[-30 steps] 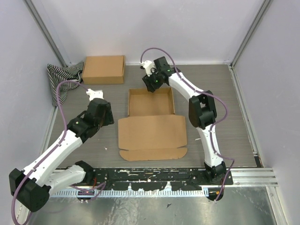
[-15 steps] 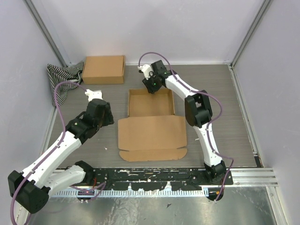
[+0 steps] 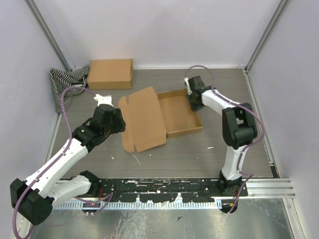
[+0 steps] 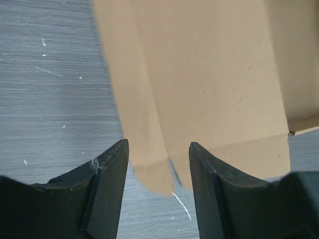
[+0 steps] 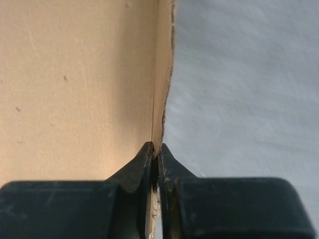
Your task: Fold the paper box
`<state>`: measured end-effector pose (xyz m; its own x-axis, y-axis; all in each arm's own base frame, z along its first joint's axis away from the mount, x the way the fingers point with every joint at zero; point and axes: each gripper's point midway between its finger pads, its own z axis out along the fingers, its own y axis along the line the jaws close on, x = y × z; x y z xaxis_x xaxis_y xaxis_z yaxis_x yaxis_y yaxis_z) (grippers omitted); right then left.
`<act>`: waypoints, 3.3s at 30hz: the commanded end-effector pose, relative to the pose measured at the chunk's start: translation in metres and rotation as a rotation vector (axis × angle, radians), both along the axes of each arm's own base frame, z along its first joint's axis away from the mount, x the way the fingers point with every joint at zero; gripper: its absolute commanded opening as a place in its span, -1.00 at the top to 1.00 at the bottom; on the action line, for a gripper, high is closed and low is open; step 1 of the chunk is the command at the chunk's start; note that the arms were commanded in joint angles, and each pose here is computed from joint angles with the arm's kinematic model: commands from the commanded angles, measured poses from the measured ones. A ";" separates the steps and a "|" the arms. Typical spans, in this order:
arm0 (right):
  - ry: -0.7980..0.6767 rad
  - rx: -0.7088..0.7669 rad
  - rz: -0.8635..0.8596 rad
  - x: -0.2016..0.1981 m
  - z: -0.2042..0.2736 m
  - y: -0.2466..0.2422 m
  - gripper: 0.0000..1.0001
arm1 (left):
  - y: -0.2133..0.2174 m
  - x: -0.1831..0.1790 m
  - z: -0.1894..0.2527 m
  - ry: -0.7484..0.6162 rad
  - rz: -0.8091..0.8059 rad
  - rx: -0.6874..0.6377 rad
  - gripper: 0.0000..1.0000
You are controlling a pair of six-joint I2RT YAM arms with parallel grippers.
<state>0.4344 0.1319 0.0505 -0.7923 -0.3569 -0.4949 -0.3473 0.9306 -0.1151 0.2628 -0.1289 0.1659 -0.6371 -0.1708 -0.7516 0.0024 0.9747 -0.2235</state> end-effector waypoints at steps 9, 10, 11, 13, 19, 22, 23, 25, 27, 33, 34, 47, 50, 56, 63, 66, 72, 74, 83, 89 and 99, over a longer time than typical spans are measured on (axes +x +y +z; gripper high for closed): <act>0.148 0.455 -0.086 -0.189 0.056 0.101 0.13 | -0.026 -0.002 0.009 -0.026 -0.089 -0.124 -0.16; 0.147 0.531 -0.019 -0.206 0.070 0.126 0.03 | -0.025 -0.003 0.009 -0.027 -0.089 -0.127 -0.17; 0.141 0.568 0.007 -0.216 0.080 0.139 -0.04 | -0.025 -0.004 0.009 -0.028 -0.088 -0.128 -0.17; 0.091 0.541 -0.033 -0.222 0.095 0.143 -0.14 | -0.021 -0.005 0.009 -0.037 -0.070 -0.128 -0.17; -0.184 0.290 -0.150 -0.178 0.128 0.100 -0.39 | -0.003 -0.015 0.001 -0.046 0.011 -0.131 -0.20; -0.201 0.198 -0.134 -0.159 0.130 0.098 -0.54 | 0.004 -0.019 -0.003 -0.024 0.035 -0.104 -0.21; -0.198 0.192 -0.114 -0.156 0.130 0.103 -0.57 | 0.006 -0.020 -0.003 -0.016 0.039 -0.094 -0.21; -0.212 0.160 -0.067 -0.144 0.126 0.110 -0.58 | 0.008 -0.022 -0.002 -0.007 0.040 -0.084 -0.21; -0.242 0.081 -0.008 -0.122 0.121 0.109 -0.57 | 0.009 -0.024 -0.001 -0.012 0.041 -0.088 -0.21; -0.240 0.148 0.205 -0.056 0.103 0.137 -0.40 | 0.016 -0.034 0.002 -0.025 0.051 -0.106 -0.21; -0.250 0.151 0.242 -0.050 0.102 0.144 -0.40 | 0.018 -0.036 0.003 -0.028 0.057 -0.105 -0.21; -0.127 0.227 0.416 -0.039 0.064 0.192 -0.33 | 0.025 -0.041 0.000 -0.011 0.087 -0.096 -0.21; -0.092 0.234 0.423 -0.041 0.051 0.196 -0.25 | 0.023 -0.039 -0.003 -0.001 0.084 -0.093 -0.21; -0.009 0.233 0.331 -0.037 0.017 0.189 0.23 | 0.016 -0.031 -0.007 0.018 0.075 -0.081 -0.21; 0.054 0.200 0.045 -0.049 -0.004 0.105 0.68 | 0.001 -0.005 0.003 0.022 0.063 -0.059 -0.22; 0.054 0.135 -0.074 -0.075 -0.009 0.059 0.72 | -0.005 0.011 0.009 0.014 0.063 -0.032 -0.23; 0.092 0.178 -0.201 -0.138 -0.016 0.029 0.82 | -0.011 0.050 0.011 0.042 0.074 0.056 -0.26; 0.081 0.201 -0.255 -0.152 -0.016 0.021 0.89 | -0.011 0.064 -0.001 0.090 0.085 0.067 -0.26; 0.023 0.340 -0.280 -0.157 0.019 0.035 0.77 | -0.016 0.111 -0.048 0.241 0.095 -0.053 -0.32; -0.039 0.389 -0.267 -0.153 0.060 0.039 -0.06 | -0.031 0.127 -0.063 0.258 0.090 -0.118 -0.33; -0.245 0.309 -0.454 -0.071 0.111 -0.029 -0.91 | -0.049 0.162 -0.084 0.330 0.050 -0.177 -0.30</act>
<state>0.3201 0.1323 0.1445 -0.7333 0.1365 -0.6660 0.0238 0.9842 0.1755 0.4105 -0.1656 0.0791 -0.8188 -0.3076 -0.4846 -0.1673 0.9355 -0.3111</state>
